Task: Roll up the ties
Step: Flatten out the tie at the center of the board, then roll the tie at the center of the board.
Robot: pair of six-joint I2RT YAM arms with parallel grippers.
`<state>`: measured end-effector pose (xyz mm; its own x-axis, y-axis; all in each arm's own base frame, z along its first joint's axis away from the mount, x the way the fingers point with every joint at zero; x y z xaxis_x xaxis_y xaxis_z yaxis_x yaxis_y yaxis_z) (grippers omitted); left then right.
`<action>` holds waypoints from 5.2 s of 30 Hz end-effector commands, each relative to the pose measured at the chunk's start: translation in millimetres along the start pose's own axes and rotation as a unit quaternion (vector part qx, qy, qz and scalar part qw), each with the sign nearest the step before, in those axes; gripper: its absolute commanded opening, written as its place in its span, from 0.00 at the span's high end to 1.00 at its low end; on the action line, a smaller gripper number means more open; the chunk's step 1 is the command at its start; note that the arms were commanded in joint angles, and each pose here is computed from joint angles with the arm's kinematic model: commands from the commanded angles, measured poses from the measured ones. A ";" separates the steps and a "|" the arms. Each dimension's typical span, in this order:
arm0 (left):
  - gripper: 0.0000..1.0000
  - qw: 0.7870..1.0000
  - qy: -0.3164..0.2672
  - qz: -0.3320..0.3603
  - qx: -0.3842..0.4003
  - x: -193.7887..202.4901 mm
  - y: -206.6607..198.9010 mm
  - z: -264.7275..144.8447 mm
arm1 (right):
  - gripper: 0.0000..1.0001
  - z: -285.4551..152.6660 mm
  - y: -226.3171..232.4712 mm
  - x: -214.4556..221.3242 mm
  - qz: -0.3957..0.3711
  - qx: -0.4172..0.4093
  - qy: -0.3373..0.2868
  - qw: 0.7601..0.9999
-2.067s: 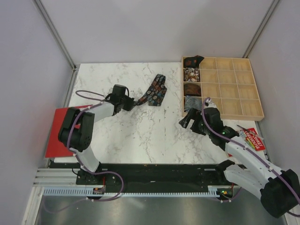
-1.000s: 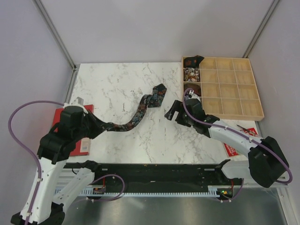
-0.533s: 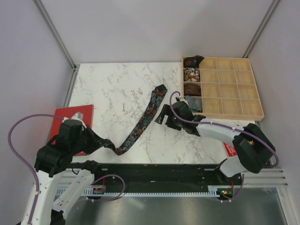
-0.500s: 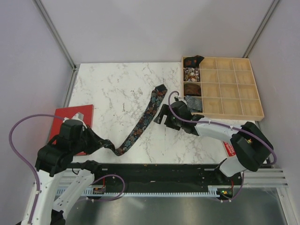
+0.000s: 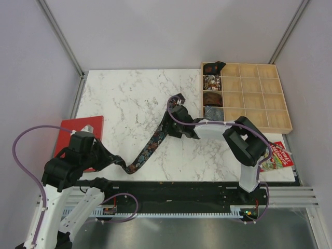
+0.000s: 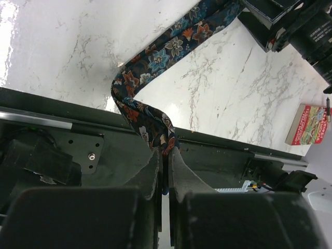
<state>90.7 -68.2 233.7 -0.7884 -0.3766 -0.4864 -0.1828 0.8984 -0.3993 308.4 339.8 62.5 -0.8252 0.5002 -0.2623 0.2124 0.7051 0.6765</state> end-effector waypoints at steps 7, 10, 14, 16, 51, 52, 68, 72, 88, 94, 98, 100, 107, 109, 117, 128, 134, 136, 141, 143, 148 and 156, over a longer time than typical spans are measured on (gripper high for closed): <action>0.98 0.998 -0.010 0.027 -0.050 -11.9 10.3 10.4 | 0.68 50.1 -12.8 2.1 0.012 0.048 0.000 0.999; 0.98 0.998 -0.008 0.032 -0.056 -16.3 8.9 18.6 | 0.74 63.7 -9.8 -1.5 0.016 0.046 0.002 0.999; 0.98 0.997 -0.020 0.039 -0.066 -29.4 5.3 30.1 | 0.75 83.3 -2.2 -18.3 0.032 0.040 -0.010 0.999; 0.98 0.996 -0.023 0.045 -0.073 -35.4 4.3 34.3 | 0.75 89.2 -2.2 -33.6 0.048 0.039 -0.022 0.998; 0.98 0.988 0.079 0.047 -0.122 -23.3 13.2 105.0 | 0.51 -14.3 54.9 -7.6 -0.008 -0.109 0.043 0.993; 0.98 0.988 0.082 0.047 -0.122 -22.9 13.0 106.3 | 0.55 -15.0 58.7 0.9 0.001 -0.122 0.055 0.991; 0.98 0.985 0.114 0.060 -0.116 -30.4 2.0 125.6 | 0.70 22.8 103.0 97.5 -0.019 -0.165 0.159 0.973; 0.98 0.984 0.119 0.063 -0.114 -35.7 -3.0 132.1 | 0.71 35.4 92.2 112.1 -0.030 -0.149 0.171 0.973; 0.98 0.985 0.130 0.066 -0.096 -65.2 -30.4 163.6 | 0.72 37.7 60.6 131.6 -0.015 -0.126 0.187 0.974; 0.98 0.982 0.140 0.073 -0.103 -71.7 -34.9 178.5 | 0.73 35.1 52.7 135.4 -0.010 -0.119 0.189 0.975; 0.98 0.978 0.154 0.078 -0.114 -69.8 -33.7 188.9 | 0.68 29.7 56.5 123.2 -0.029 -0.112 0.171 0.979; 0.98 0.977 0.158 0.080 -0.116 -69.7 -34.0 191.6 | 0.62 29.3 57.5 109.9 -0.041 -0.098 0.155 0.982; 0.98 0.975 0.167 0.083 -0.120 -72.4 -38.5 201.7 | 0.47 7.6 59.2 60.0 -0.053 -0.069 0.107 0.990; 0.98 0.974 0.170 0.085 -0.120 -72.4 -40.1 204.3 | 0.44 3.4 54.7 51.8 -0.051 -0.064 0.103 0.991; 0.98 0.977 0.160 0.096 -0.105 -77.9 -58.8 204.8 | 0.39 -19.2 37.8 26.9 -0.050 -0.046 0.082 0.994; 0.98 0.972 0.165 0.111 -0.125 -74.4 -77.1 231.4 | 0.36 -55.3 17.3 18.2 -0.076 -0.054 0.070 0.993; 0.98 0.970 0.165 0.115 -0.136 -74.1 -83.2 248.8 | 0.33 -55.7 7.5 31.7 -0.082 -0.074 0.092 0.990; 0.98 0.970 0.162 0.113 -0.142 -75.1 -82.6 252.4 | 0.31 -55.0 6.5 36.7 -0.087 -0.075 0.098 0.989; 0.98 0.968 0.167 0.106 -0.154 -72.7 -80.3 266.0 | 0.31 -52.4 1.1 43.4 -0.088 -0.071 0.105 0.988; 0.98 0.967 0.167 0.102 -0.163 -71.4 -77.6 269.1 | 0.31 -52.6 1.3 45.7 -0.088 -0.073 0.107 0.988; 0.83 0.971 0.164 0.094 -0.146 -72.2 -85.5 270.8 | 0.30 -51.7 1.1 46.8 -0.090 -0.074 0.107 0.987; 0.46 0.978 0.136 0.117 -0.106 -82.6 -105.6 248.1 | 0.25 -48.3 3.1 55.4 -0.087 -0.077 0.115 0.986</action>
<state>309.9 -176.9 85.7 -0.9733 -0.1139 -0.1993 -0.1065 0.9932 -0.0475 240.5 336.2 81.9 -0.9411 0.2514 -0.2262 0.0141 0.6975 0.7165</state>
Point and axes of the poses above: each gripper's point midway between its finger pads, its own z axis out along the fingers, its own y axis along the line the jaws close on, x = y × z, the point moved 3 cm from there along -z, back along the fingers, and after that the axes turned 12 degrees about z, right-handed, at the moved point
